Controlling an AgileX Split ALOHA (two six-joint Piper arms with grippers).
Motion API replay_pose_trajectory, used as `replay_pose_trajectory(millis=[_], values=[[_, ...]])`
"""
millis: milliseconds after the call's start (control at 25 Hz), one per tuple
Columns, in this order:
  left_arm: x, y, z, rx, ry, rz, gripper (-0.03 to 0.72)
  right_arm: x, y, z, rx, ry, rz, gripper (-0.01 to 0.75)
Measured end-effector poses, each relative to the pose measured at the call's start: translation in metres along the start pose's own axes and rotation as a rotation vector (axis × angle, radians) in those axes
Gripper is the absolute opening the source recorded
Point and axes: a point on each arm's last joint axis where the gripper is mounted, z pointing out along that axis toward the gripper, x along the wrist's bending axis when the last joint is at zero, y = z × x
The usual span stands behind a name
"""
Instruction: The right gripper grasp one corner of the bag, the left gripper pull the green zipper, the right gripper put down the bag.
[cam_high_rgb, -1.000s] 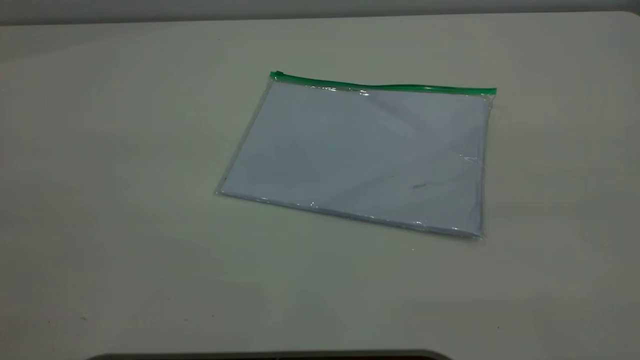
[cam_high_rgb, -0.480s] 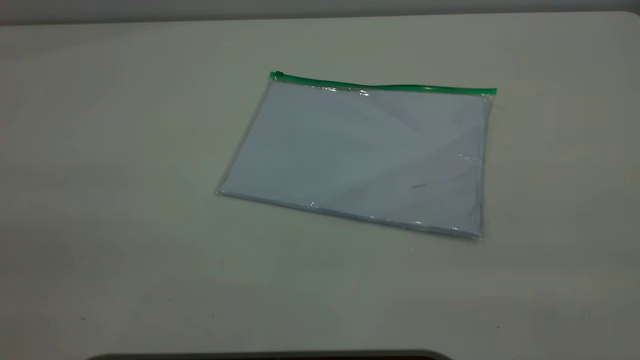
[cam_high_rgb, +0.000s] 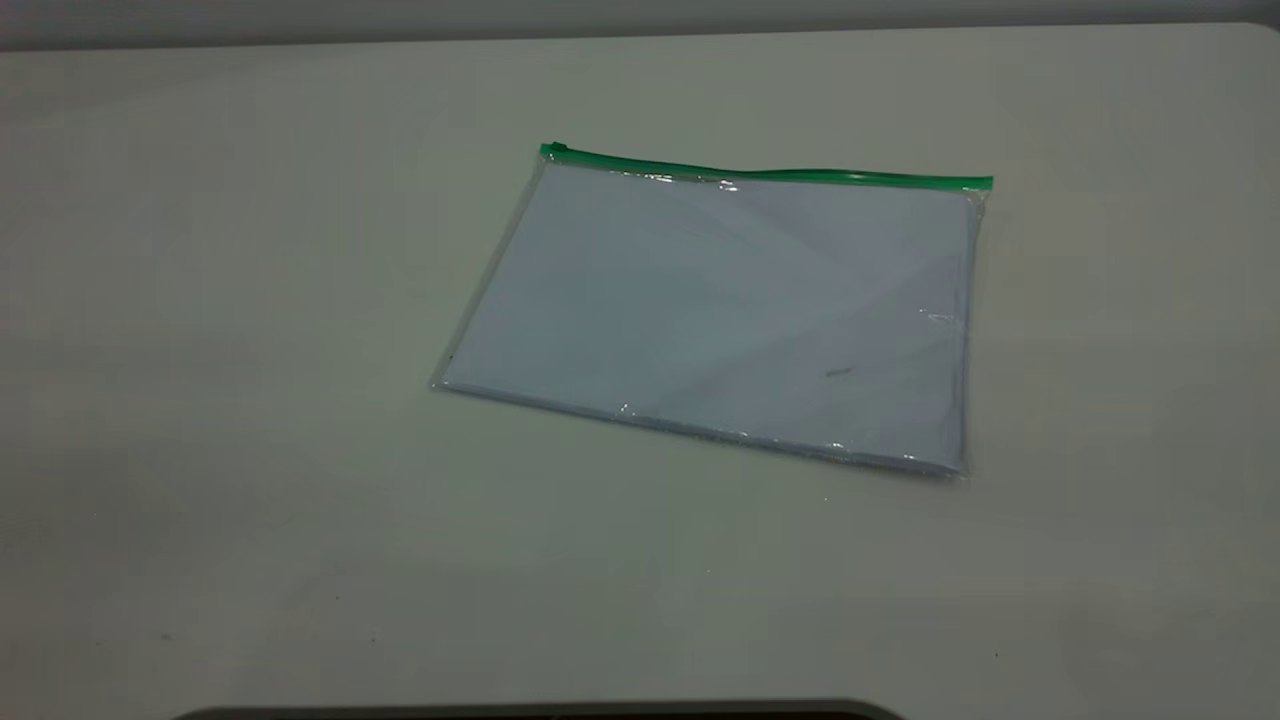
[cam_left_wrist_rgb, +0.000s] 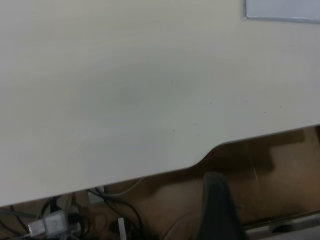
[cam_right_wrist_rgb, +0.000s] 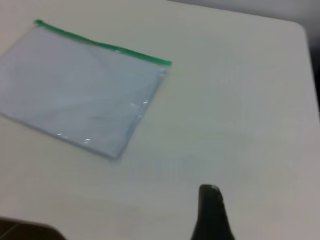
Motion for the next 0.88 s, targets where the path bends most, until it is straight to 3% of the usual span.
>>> replay_pose_trajectory(millis=[880], values=[[0.000,0.000,0.000,-0.003,-0.004,-0.001,0.569,-0.007,-0.007,0.010,0.014,0.018,-0.025,0.569]])
